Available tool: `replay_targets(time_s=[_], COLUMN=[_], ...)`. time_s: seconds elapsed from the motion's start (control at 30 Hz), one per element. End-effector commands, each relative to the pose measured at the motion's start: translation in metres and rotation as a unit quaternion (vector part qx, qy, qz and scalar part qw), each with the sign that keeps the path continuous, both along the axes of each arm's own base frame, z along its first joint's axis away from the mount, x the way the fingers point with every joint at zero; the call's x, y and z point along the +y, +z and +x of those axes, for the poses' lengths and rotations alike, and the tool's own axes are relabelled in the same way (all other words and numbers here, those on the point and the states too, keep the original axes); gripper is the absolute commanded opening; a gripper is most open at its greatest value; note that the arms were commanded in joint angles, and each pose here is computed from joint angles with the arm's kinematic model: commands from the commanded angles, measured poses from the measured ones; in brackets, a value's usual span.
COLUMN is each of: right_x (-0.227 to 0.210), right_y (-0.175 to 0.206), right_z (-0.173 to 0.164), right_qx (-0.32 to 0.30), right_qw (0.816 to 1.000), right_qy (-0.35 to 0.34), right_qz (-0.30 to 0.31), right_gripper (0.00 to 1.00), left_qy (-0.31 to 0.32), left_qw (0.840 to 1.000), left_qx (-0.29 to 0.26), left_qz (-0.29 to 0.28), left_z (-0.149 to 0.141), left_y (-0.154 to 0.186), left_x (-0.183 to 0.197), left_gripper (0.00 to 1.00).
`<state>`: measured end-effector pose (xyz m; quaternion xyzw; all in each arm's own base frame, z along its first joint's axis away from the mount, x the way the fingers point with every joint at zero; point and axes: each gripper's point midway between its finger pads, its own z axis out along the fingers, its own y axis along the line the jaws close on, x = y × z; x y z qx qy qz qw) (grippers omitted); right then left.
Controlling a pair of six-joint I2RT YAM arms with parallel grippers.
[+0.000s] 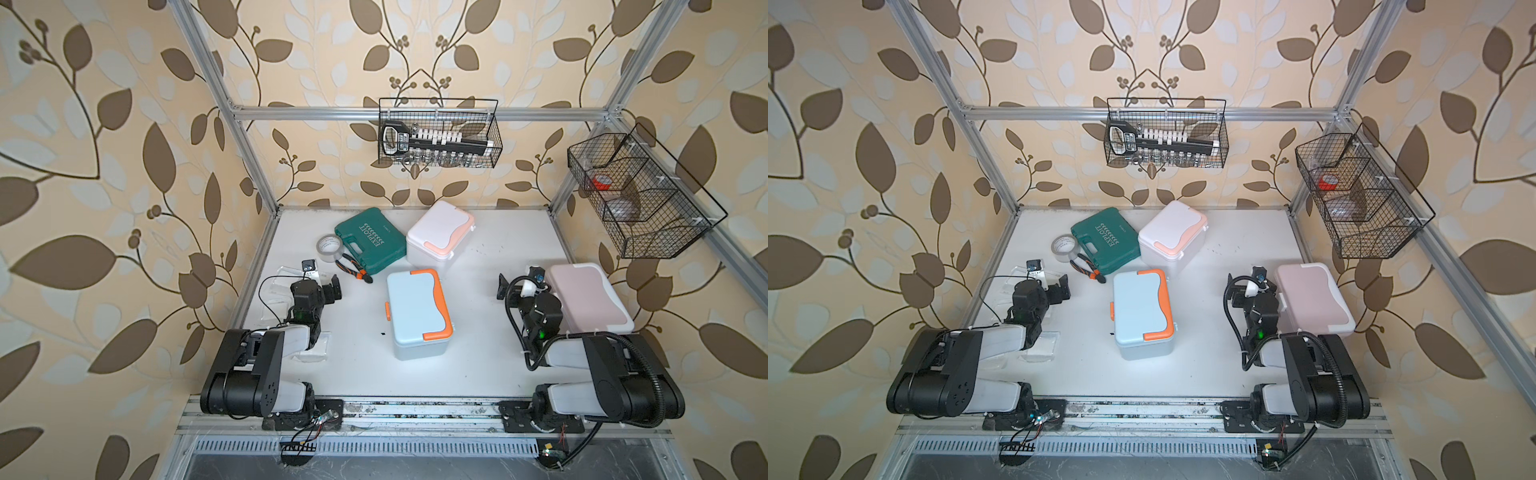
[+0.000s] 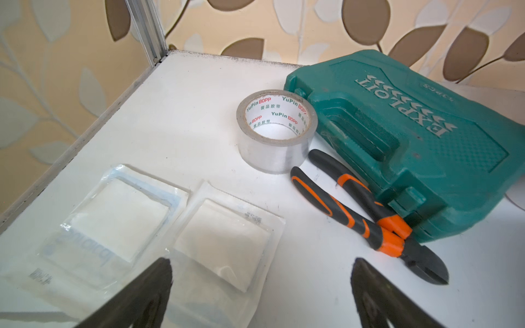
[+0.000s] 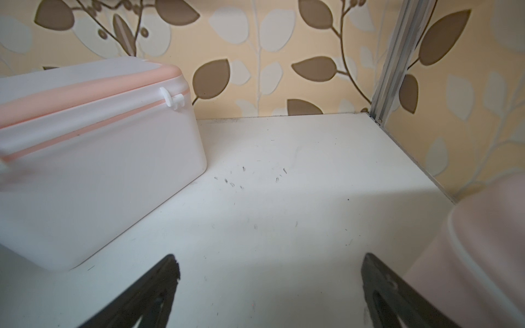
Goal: Open first aid kits and take out gauze
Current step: Reset both arms
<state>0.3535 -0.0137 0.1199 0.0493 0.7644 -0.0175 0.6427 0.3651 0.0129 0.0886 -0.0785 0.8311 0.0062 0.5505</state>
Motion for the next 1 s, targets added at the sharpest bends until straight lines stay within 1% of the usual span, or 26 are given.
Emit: replay_targets(time_s=[0.0,0.03,0.07,0.1,0.13,0.17,0.2,0.23,0.3,0.47,0.57,0.7,0.97], right_x=[0.0,0.004,0.005,0.004,0.006,0.011,0.012,0.011,0.018,0.016,0.016,0.016,0.016], right_y=[-0.005,-0.012,-0.018,-0.016,-0.012,-0.013,-0.018,-0.016,-0.017,-0.017,-0.022,-0.017,-0.017], right_z=[0.015,0.029,0.03,0.023,0.022,0.027,0.03,0.026,0.03,0.029,0.034,0.03,0.029], right_qx=[0.014,0.03,0.043,0.045,0.032,0.033,0.05,0.047,0.053,0.053,0.064,0.053,0.052], right_qw=[1.0,0.999,0.999,0.999,0.999,0.999,0.998,0.998,0.996,0.996,0.996,0.997,0.997], right_qy=[0.003,0.015,0.019,0.014,0.023,0.037,0.044,0.045,0.066,0.065,0.065,0.064,0.063], right_qz=[-0.003,-0.007,-0.004,-0.004,-0.006,-0.01,-0.002,0.0,-0.002,0.0,0.001,-0.001,0.0], right_gripper=[1.0,1.0,1.0,1.0,1.0,1.0,1.0,1.0,1.0,1.0,1.0,1.0,1.0], left_qy=[0.021,0.022,0.019,0.018,0.016,0.019,0.018,0.018,0.017,0.018,0.017,0.017,0.017], left_qw=[1.0,1.0,1.0,1.0,1.0,1.0,0.999,0.999,1.0,1.0,1.0,1.0,1.0], left_qx=[-0.011,0.011,0.018,0.021,0.021,0.02,0.022,0.024,0.021,0.023,0.023,0.022,0.022], left_qz=[0.003,0.004,0.015,0.014,0.01,0.015,0.014,0.011,0.013,0.013,0.013,0.013,0.013], left_z=[0.007,0.011,0.018,0.017,0.014,0.016,0.017,0.015,0.016,0.016,0.016,0.016,0.015], left_y=[0.003,-0.01,-0.013,-0.012,-0.011,-0.013,-0.013,-0.012,-0.012,-0.012,-0.012,-0.012,-0.012], left_x=[0.008,0.008,0.008,0.005,0.004,0.006,0.005,0.005,0.005,0.005,0.005,0.005,0.005], left_gripper=[0.99,0.99,0.99,0.99,0.99,0.99,0.99,0.99,0.99,0.99,0.99,0.99,0.99])
